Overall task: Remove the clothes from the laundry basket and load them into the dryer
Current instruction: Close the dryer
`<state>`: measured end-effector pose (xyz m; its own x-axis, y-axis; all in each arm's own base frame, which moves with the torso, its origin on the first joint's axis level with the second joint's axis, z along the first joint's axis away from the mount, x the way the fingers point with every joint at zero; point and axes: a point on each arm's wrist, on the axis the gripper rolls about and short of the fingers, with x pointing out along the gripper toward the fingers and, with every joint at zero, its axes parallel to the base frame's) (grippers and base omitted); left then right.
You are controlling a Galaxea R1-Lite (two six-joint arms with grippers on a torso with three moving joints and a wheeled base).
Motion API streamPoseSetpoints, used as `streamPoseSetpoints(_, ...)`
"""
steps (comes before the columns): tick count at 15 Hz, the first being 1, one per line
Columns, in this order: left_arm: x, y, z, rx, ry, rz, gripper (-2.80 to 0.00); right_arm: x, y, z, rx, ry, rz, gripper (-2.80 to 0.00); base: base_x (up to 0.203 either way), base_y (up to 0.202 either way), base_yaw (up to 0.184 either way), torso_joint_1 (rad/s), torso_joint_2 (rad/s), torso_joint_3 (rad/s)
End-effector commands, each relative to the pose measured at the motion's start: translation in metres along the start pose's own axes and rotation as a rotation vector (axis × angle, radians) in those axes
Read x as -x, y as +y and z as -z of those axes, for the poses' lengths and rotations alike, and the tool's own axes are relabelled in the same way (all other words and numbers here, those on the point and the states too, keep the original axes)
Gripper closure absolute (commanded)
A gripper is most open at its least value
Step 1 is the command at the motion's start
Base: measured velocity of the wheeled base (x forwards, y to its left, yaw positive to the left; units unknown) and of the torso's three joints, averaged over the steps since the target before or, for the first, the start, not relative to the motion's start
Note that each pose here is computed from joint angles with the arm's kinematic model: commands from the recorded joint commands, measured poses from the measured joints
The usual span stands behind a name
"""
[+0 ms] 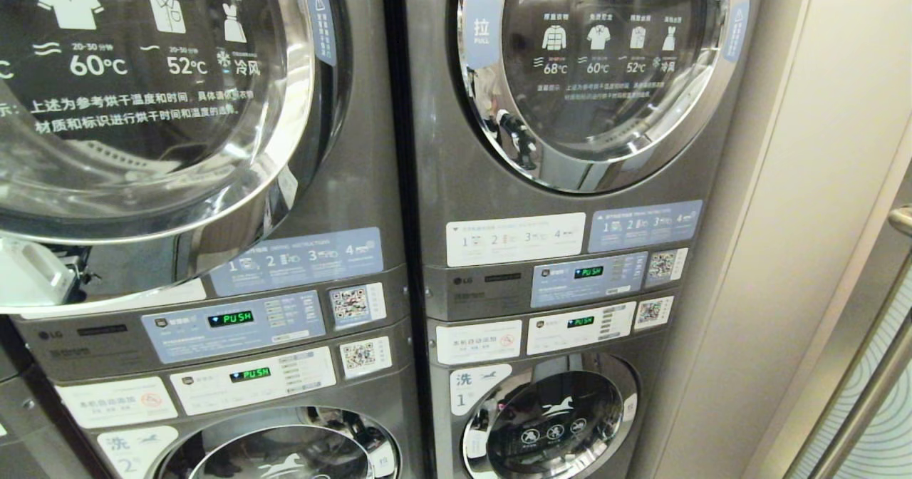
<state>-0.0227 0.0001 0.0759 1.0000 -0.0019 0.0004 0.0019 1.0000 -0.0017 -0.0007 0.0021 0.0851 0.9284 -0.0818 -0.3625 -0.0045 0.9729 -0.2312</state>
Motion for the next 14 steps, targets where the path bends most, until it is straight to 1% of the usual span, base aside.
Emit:
streamPoseSetpoints(1, 0.0, 0.0, 0.0002, 0.0, 0.0, 0.0, 0.0, 0.003, 0.0007, 0.0017, 0.011, -0.012, -0.028, 0.0, 0.0, 0.0, 0.0, 0.0, 0.0, 0.0)
streamPoseSetpoints(2, -0.0001, 0.0, 0.0002, 0.0, 0.0, 0.0, 0.0, 0.004, 0.0009, 0.0026, -0.003, -0.022, -0.045, 0.0, 0.0, 0.0, 0.0, 0.0, 0.0, 0.0)
streamPoseSetpoints(4, -0.0001, 0.0, 0.0002, 0.0, 0.0, 0.0, 0.0, 0.0034, 0.0012, 0.0043, -0.09, -0.01, -0.041, 0.0, 0.0, 0.0, 0.0, 0.0, 0.0, 0.0)
streamPoseSetpoints(5, 0.0001, 0.0, -0.0002, 0.0, -0.001, 0.0, 0.0, 0.0034, 0.0007, 0.0047, -0.163, 0.011, -0.023, 0.0, 0.0, 0.0, 0.0, 0.0, 0.0, 0.0)
streamPoseSetpoints(6, 0.0001, 0.0, -0.0002, 0.0, -0.001, 0.0, 0.0, 0.0026, 0.0001, 0.0048, -0.182, 0.045, -0.031, 0.0, 0.0, 0.0, 0.0, 0.0, 0.0, 0.0)
streamPoseSetpoints(7, 0.0001, 0.0, -0.0002, 0.0, -0.001, 0.0, 0.0, 0.0024, -0.0001, 0.0049, -0.164, 0.046, -0.07, 0.0, 0.0, 0.0, 0.0, 0.0, 0.0, 0.0)
streamPoseSetpoints(9, 0.0001, 0.0, -0.0002, 0.0, -0.001, 0.0, 0.0, 0.0026, -0.0007, 0.0052, -0.105, 0.029, -0.188, 0.0, 0.0, 0.0, 0.0, 0.0, 0.0, 0.0)
streamPoseSetpoints(10, 0.0, 0.0, 0.0001, 0.0, 0.0, 0.0, 0.0, 0.0039, -0.0011, 0.0061, -0.097, 0.005, -0.204, 0.0, 0.0, 0.0, 0.0, 0.0, 0.0, 0.0)
streamPoseSetpoints(11, -0.0001, 0.0, 0.0002, -0.002, 0.0, 0.001, 0.0, 0.0048, -0.0015, 0.0068, -0.115, -0.013, -0.184, 0.0, 0.0, 0.0, 0.0, 0.0, 0.0, 0.0)
streamPoseSetpoints(12, 0.0001, 0.0, -0.0002, -0.002, -0.001, 0.0, 0.0, 0.0041, -0.002, 0.0061, -0.169, -0.017, -0.161, 0.0, 0.0, 0.0, 0.0, 0.0, 0.0, 0.0)
streamPoseSetpoints(14, 0.0001, 0.0, -0.0001, 0.0, 0.0, 0.0, 0.0, 0.0041, -0.0023, 0.0055, -0.175, -0.018, -0.151, 0.0, 0.0, 0.0, 0.0, 0.0, 0.0, 0.0)
